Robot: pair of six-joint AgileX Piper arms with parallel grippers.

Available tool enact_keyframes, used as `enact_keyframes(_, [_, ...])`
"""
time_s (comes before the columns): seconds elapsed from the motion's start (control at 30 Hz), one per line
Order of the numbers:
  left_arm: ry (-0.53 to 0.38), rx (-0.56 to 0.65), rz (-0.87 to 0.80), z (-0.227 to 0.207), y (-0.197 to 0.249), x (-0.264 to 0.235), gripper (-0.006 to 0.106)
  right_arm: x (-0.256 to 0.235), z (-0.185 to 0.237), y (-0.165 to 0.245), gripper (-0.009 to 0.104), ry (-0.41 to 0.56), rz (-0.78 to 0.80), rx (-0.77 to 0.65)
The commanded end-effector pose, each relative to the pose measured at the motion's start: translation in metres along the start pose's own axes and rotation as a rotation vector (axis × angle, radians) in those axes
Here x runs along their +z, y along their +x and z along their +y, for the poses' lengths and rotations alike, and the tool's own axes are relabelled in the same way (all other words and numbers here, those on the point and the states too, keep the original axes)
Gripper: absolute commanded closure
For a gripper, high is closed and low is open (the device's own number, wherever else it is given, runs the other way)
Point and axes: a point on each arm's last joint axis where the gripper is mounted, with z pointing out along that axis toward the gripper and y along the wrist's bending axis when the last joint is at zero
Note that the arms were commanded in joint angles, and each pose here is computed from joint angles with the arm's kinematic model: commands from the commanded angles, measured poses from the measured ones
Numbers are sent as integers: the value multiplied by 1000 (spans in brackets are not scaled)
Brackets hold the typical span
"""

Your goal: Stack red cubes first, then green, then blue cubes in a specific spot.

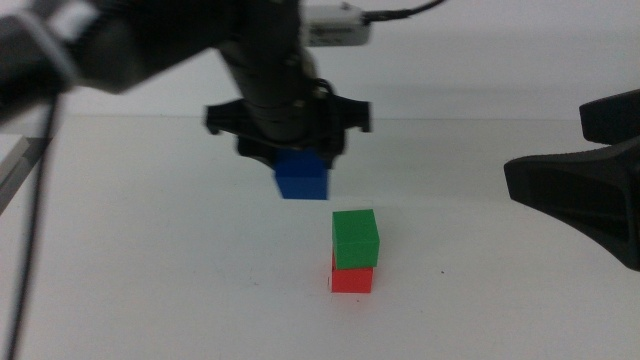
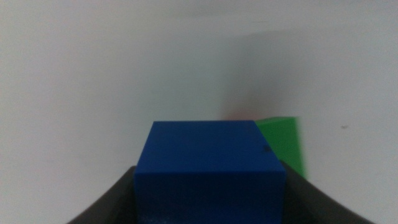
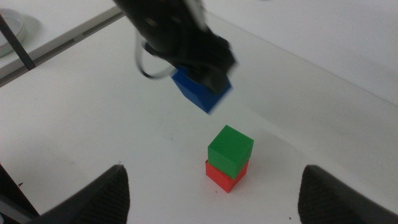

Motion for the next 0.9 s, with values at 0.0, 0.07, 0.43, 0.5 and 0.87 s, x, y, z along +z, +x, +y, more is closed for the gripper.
enact_keyframes(0.0, [-1,-38,7,-15,-2,7,102,-1,0,0,2,-1,-10,-1])
enact_keyframes(0.07, [14,-37,20,-26,-3,14,102,-1,0,0,2,-1,-10,-1])
enact_keyframes(0.43, [20,-50,99,-49,0,49,102,-1,0,0,2,-1,-10,-1])
enact_keyframes(0.5, [20,-54,113,-50,1,53,102,-1,0,0,2,-1,-10,-1])
enact_keyframes(0.87, [17,-46,151,-53,4,67,102,-1,0,0,2,-1,-10,-1])
